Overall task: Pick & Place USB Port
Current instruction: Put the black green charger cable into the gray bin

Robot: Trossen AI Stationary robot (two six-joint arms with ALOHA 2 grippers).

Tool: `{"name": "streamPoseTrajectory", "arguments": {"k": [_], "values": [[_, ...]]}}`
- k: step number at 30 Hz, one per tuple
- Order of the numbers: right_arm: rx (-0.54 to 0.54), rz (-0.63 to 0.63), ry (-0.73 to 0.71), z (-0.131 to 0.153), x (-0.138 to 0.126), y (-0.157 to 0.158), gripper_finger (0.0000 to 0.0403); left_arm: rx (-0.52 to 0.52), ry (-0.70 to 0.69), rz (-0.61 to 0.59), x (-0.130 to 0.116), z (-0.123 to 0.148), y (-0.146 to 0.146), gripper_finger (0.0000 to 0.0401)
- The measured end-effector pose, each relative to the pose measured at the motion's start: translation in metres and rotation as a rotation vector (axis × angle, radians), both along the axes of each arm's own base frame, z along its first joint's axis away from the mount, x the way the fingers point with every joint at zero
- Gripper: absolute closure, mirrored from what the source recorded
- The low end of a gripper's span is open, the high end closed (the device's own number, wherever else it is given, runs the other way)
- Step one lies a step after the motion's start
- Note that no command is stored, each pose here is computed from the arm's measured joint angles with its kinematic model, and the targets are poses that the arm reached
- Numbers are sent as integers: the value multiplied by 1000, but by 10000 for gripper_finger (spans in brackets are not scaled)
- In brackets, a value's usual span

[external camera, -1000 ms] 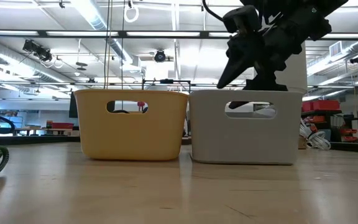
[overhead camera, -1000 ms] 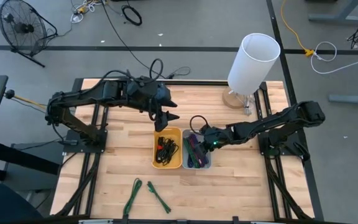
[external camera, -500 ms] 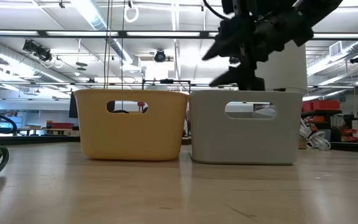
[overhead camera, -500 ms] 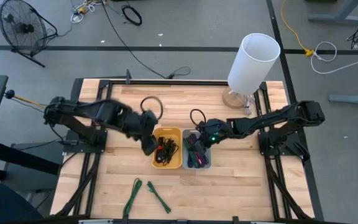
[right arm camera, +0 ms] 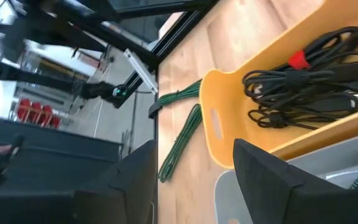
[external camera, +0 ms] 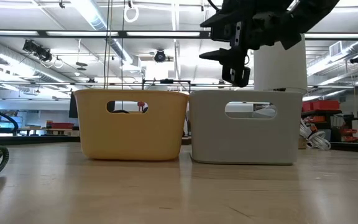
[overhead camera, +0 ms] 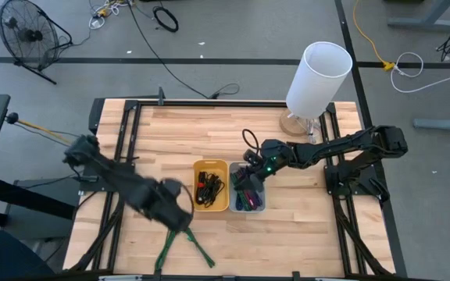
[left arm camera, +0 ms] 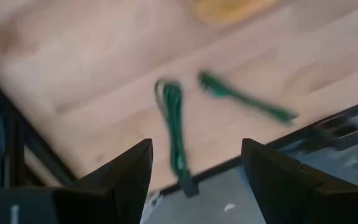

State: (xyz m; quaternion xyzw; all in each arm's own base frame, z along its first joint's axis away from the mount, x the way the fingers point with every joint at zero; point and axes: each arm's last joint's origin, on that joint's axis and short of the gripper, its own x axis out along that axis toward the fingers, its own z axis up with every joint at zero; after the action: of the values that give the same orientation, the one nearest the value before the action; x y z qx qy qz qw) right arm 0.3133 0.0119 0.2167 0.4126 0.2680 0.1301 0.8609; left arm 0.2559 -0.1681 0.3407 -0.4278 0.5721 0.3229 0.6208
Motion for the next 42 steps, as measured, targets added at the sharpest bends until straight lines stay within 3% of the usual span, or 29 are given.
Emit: {"name": "streamPoseTrajectory", "arguments": {"k": [9,19,24,33,38,42], "values": [[-9,75,-35,1,0,-3,190,-99,319,-32,9,-62,-61,151],[12,142,-122,9,1,-3,190,-134,277,-57,38,-121,-95,151],[25,175,-133,10,1,-2,190,-152,378,-26,24,-154,-101,151],[35,188,-139,11,1,-2,190,-243,257,-23,19,-195,-105,153],[36,174,-141,11,1,-3,190,-234,290,-30,11,-207,-98,186],[45,166,-134,11,1,-4,190,-248,316,-52,8,-211,-95,253]]}}
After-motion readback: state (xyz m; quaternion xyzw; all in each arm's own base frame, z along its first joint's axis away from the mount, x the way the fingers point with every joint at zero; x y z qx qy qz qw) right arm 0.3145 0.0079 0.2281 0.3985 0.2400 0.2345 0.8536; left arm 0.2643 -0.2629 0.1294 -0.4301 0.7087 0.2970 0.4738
